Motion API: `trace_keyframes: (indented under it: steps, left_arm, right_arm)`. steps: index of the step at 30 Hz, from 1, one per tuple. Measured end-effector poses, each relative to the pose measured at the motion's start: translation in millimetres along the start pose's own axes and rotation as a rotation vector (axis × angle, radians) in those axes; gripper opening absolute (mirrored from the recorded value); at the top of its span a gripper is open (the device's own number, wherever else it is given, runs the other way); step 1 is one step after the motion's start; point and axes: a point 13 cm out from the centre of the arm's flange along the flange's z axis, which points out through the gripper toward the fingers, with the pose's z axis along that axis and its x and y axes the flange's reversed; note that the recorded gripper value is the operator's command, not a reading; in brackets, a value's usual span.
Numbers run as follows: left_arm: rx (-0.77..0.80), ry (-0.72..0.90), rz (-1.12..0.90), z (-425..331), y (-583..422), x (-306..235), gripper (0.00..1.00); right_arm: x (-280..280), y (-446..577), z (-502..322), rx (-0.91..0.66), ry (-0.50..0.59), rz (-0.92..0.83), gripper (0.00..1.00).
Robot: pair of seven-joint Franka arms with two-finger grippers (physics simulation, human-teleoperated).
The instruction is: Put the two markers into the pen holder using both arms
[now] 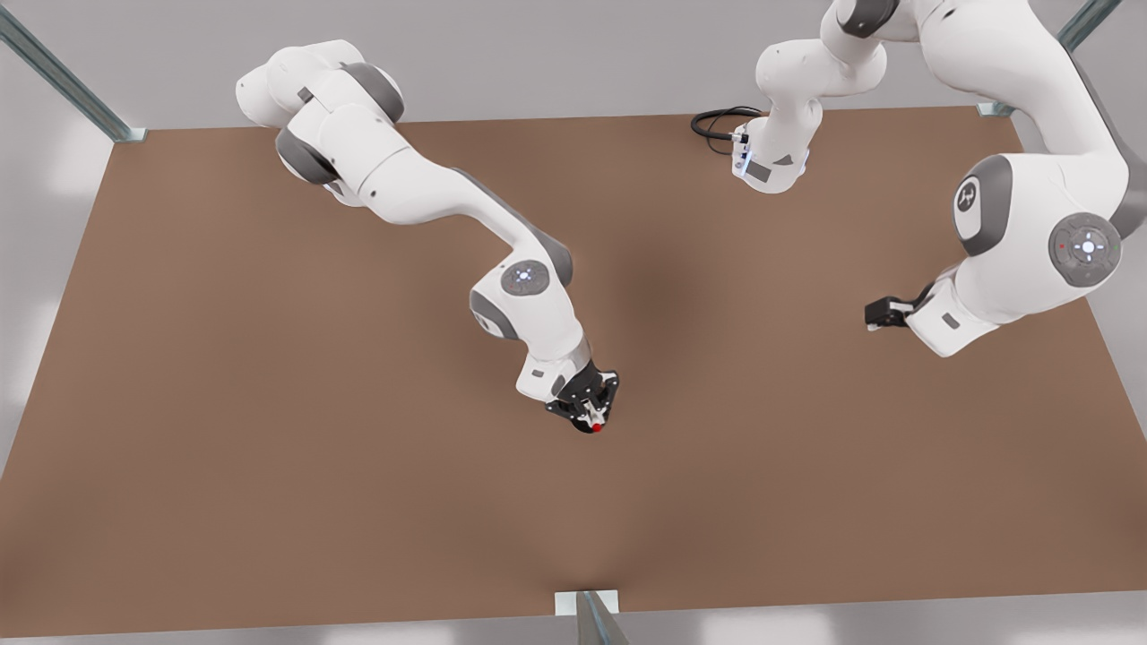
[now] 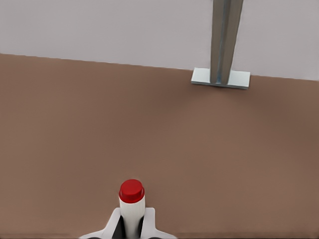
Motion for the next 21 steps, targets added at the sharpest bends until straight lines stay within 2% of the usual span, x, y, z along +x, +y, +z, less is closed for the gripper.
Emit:
trace_keyframes:
  steps: [1,2,8,10,13,14,16,18,21]
  left_arm:
    - [0.0,-0.001,-0.006,0.4,0.4,-0.6,1.0]
    - [0.001,0.0,-0.012,1.7,0.9,-1.3,1.0]
    - [0.004,-0.001,-0.042,7.7,5.1,-6.0,1.0]
    - [0.005,-0.004,-0.052,7.1,7.3,-6.3,1.0]
    - [0.007,-0.011,-0.063,4.0,8.8,-6.1,1.0]
    - [0.006,-0.013,-0.064,3.5,7.9,-6.5,1.0]
    - [0.004,-0.013,-0.06,3.9,3.8,-7.8,1.0]
    - [0.003,-0.012,-0.052,4.5,2.2,-8.3,1.0]
    - [0.002,-0.011,-0.038,4.1,-1.2,-8.1,1.0]
  right_arm:
    - [3.7,0.3,3.3,0.005,-0.003,-0.007,0.34]
    - [6.7,1.3,5.6,0.01,-0.005,-0.012,1.0]
    - [0.9,-1.7,3.0,0.019,-0.035,0.006,1.0]
    - [-22.6,-18.3,-19.9,0.029,-0.056,0.038,1.0]
    - [-115.3,-124.3,-169.1,-0.003,-0.081,0.222,1.0]
    - [-130.3,-164.3,-222.6,-0.005,-0.074,0.269,1.0]
    - [-123.8,-218.8,-302.1,0.161,-0.069,0.268,1.0]
    - [-84.6,-316.5,-354.4,0.362,0.002,0.354,1.0]
    - [-19.9,-381.0,-366.0,0.419,0.182,0.413,1.0]
